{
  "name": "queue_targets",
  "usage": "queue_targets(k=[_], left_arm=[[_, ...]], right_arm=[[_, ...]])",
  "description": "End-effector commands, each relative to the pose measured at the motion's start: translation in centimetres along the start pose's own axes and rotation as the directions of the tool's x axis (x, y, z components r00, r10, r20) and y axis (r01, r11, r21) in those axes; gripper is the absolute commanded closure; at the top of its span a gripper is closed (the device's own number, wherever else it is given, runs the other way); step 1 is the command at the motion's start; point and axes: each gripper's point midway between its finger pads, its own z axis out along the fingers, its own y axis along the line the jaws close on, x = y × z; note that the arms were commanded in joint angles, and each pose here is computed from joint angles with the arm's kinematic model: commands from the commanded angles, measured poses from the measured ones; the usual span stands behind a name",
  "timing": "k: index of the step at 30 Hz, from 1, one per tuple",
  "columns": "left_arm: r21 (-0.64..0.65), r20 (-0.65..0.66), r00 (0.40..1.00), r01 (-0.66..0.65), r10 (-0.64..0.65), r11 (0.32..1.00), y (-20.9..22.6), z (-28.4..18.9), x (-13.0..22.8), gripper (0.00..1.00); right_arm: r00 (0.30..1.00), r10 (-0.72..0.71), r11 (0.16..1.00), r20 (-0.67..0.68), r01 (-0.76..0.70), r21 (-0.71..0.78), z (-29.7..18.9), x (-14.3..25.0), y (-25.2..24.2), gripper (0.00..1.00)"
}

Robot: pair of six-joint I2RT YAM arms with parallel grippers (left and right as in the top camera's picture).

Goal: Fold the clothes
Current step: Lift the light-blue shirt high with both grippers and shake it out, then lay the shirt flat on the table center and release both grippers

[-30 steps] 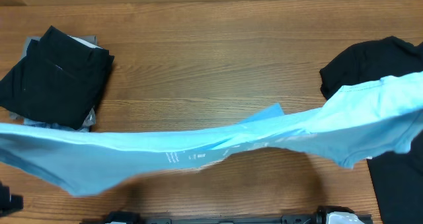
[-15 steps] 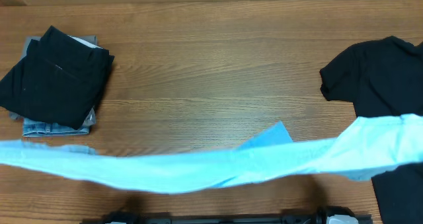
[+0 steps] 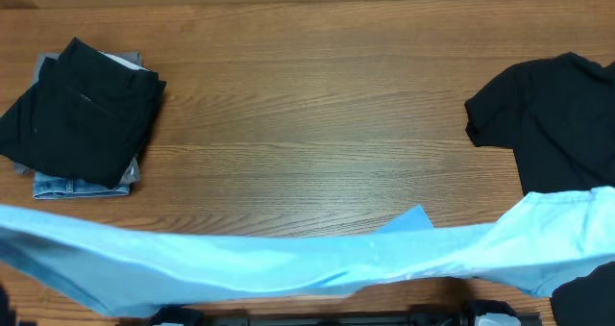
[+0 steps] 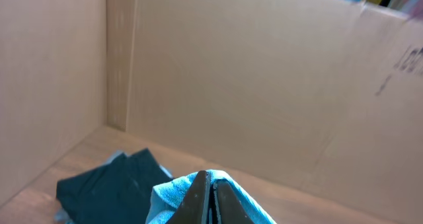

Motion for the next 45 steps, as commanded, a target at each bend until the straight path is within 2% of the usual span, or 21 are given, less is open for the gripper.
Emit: queue_targets(k=[1, 8, 12, 18, 23, 31, 33, 34, 35, 36, 37, 38, 41, 45], left_arm=[[-0.061, -0.113, 0.993, -0.030, 0.023, 0.998, -0.6, 5.3, 1.6, 0.96], [-0.100, -0.256, 0.965, -0.086, 0.058, 0.991, -2.3, 13.9, 4.2, 0.96], [-0.123, -0.368, 0.926, -0.133, 0.079, 0.984, -3.3, 20.4, 7.3, 0.96], [-0.131, -0.467, 0.877, -0.194, 0.113, 0.972, -4.6, 30.9, 12.5, 0.96], [-0.139, -0.568, 0.812, -0.259, 0.137, 0.956, -4.2, 39.6, 19.8, 0.96], [-0.189, -0.679, 0.728, -0.303, 0.099, 0.934, 0.0, 49.1, 31.5, 0.96], [-0.198, -0.696, 0.713, -0.305, 0.086, 0.931, 1.2, 50.5, 33.6, 0.89], [-0.199, -0.704, 0.705, -0.306, 0.082, 0.931, 1.7, 51.1, 34.6, 0.75], [-0.188, -0.712, 0.696, -0.306, 0.085, 0.933, 2.1, 51.6, 35.6, 0.54], [-0.164, -0.720, 0.687, -0.308, 0.100, 0.937, 2.2, 52.2, 36.5, 0.32], [-0.116, -0.731, 0.671, -0.309, 0.129, 0.944, 2.2, 53.0, 37.7, 0.08], [-0.074, -0.738, 0.657, -0.307, 0.156, 0.949, 2.0, 53.4, 38.7, 0.00], [0.007, -0.757, 0.621, -0.303, 0.203, 0.953, 1.8, 53.9, 40.4, 0.00], [0.001, -0.743, 0.637, -0.303, 0.203, 0.953, 1.7, 53.6, 39.0, 0.00]], right_arm=[[0.996, -0.007, 0.999, -0.084, 0.011, 0.041, 4.7, 0.7, 0.3, 0.96], [0.959, -0.033, 0.990, -0.280, 0.070, 0.122, 14.6, 4.1, -0.2, 0.96], [0.918, -0.056, 0.979, -0.393, 0.127, 0.158, 22.0, 7.1, -0.8, 0.96], [0.862, -0.095, 0.986, -0.497, 0.152, 0.075, 32.7, 12.1, -0.2, 0.96], [0.829, -0.129, 0.978, -0.545, 0.196, 0.066, 40.4, 16.7, -1.7, 0.96], [0.781, -0.123, 0.981, -0.612, 0.190, 0.046, 49.9, 25.8, -4.5, 0.96], [0.765, -0.120, 0.985, -0.633, 0.169, 0.018, 51.7, 28.3, -4.6, 0.96], [0.761, -0.121, 0.987, -0.638, 0.162, 0.006, 52.5, 29.4, -4.6, 0.96], [0.757, -0.124, 0.987, -0.641, 0.162, 0.001, 53.3, 30.7, -4.8, 0.91], [0.756, -0.126, 0.987, -0.642, 0.163, -0.002, 54.1, 31.7, -5.0, 0.77], [0.751, -0.135, 0.986, -0.647, 0.169, -0.009, 54.9, 33.0, -5.2, 0.43], [0.743, -0.149, 0.983, -0.652, 0.180, -0.019, 55.4, 34.1, -5.5, 0.30], [0.728, -0.162, 0.981, -0.666, 0.193, -0.028, 56.3, 36.2, -6.1, 0.01], [0.724, -0.204, 0.973, -0.659, 0.225, -0.053, 56.0, 35.4, -5.9, 0.00]])
